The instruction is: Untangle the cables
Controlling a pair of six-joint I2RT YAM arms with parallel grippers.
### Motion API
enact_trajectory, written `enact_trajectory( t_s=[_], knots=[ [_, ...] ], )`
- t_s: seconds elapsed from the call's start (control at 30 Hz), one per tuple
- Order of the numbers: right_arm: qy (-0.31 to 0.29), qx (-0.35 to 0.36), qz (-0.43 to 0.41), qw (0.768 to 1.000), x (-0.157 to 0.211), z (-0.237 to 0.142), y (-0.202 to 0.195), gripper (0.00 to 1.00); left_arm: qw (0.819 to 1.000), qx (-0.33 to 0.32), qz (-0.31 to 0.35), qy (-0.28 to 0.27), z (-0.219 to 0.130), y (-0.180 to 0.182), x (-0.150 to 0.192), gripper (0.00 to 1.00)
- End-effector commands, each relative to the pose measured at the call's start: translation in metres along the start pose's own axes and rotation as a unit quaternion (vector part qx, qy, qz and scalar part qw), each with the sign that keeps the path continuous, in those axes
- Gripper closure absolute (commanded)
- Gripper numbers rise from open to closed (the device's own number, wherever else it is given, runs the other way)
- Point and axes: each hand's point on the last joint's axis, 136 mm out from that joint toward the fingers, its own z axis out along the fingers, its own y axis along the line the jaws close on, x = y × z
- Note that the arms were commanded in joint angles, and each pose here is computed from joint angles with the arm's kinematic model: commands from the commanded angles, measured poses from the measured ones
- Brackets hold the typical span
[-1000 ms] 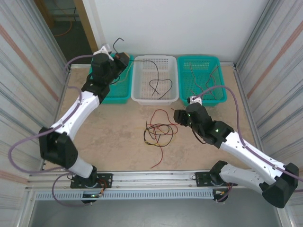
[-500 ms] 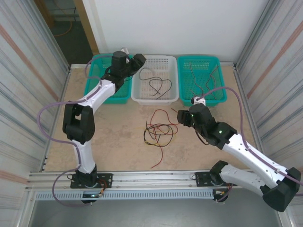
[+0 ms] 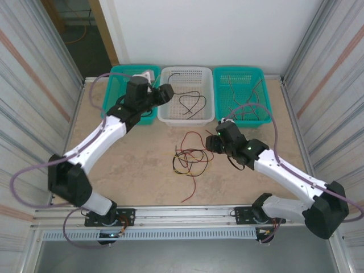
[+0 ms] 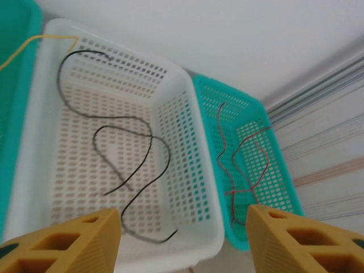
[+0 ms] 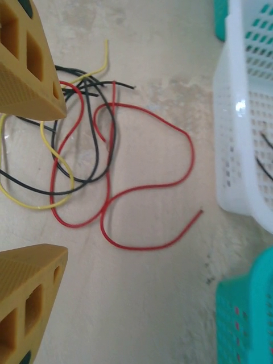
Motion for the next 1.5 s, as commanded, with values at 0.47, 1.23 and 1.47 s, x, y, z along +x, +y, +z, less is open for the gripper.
enact_trajectory(
  t_s=[0.47,1.23,1.47],
  knots=[
    [0.092,-0.028,-0.073,0.993,0.037,0.058,0.071,0.45,0.992,-0.109,0.033,0.051,-0.101,0.085,0.119,0.36],
    [0.149,0.047,-0.013,0.988,0.055,0.076,0.004,0.53,0.962,-0.015,0.12,0.243,0.01,0.052,0.209,0.47],
    [0.102,0.07,0.043,0.991,0.038,0.053,-0.023,0.53,0.931,0.031,0.196,0.307,0.044,0.02,0.236,0.42]
  ],
)
